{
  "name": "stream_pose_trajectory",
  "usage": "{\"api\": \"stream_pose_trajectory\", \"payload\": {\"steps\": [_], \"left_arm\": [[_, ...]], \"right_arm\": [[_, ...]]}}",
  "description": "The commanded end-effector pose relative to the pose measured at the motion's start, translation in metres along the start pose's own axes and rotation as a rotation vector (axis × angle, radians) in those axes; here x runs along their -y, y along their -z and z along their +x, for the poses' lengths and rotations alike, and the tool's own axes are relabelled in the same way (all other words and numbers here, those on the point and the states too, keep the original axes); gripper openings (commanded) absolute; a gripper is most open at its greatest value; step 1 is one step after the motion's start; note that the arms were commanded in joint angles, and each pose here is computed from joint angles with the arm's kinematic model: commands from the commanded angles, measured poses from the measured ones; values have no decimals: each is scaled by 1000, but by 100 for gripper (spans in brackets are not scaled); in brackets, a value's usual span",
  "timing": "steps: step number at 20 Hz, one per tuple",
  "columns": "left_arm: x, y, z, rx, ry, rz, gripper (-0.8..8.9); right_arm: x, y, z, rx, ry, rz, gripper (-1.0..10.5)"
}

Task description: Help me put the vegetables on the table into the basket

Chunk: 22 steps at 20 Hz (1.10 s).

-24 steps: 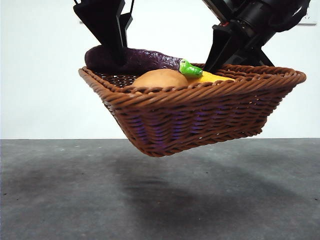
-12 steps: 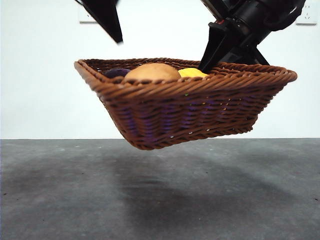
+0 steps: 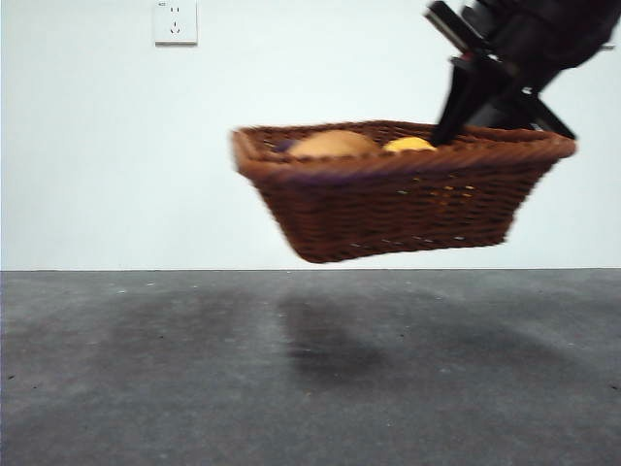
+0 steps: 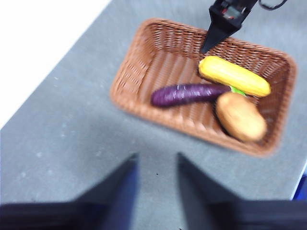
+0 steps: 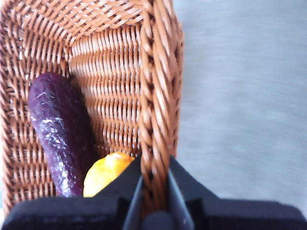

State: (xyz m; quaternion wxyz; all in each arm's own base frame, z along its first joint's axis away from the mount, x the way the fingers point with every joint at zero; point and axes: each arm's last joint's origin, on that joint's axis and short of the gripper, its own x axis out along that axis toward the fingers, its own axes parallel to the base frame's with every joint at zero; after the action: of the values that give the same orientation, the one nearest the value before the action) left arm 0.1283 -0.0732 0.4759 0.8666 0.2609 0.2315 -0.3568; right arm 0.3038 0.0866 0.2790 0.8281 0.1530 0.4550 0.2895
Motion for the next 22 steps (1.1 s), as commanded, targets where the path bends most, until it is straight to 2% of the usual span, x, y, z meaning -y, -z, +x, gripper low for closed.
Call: {"api": "stream_pose_trajectory", "payload": {"steps": [1,3,5,8,19,22], "left_arm": [[6,7,-18,23,-14,-70,-6],[11,13,-31,38,-21,-93,-6],[14,17,-39,44,-24,-96,-6],[17,19,-47,63,-32,-99,-6],[17,19,-47,64,-33,-110,-6],[17,19,-47,64,-32,-112,-6]], "right_arm": [[15,-4,-9,27,19,32,-8],[28,-6,-17,51,51,45,-8],[38,-7,-23,67,119,54,-9],[50,-4,-25,42,201,42,-8],[101,4,27,-106,263,86,-8],[112,6,39,-131,313,96,-8]]}}
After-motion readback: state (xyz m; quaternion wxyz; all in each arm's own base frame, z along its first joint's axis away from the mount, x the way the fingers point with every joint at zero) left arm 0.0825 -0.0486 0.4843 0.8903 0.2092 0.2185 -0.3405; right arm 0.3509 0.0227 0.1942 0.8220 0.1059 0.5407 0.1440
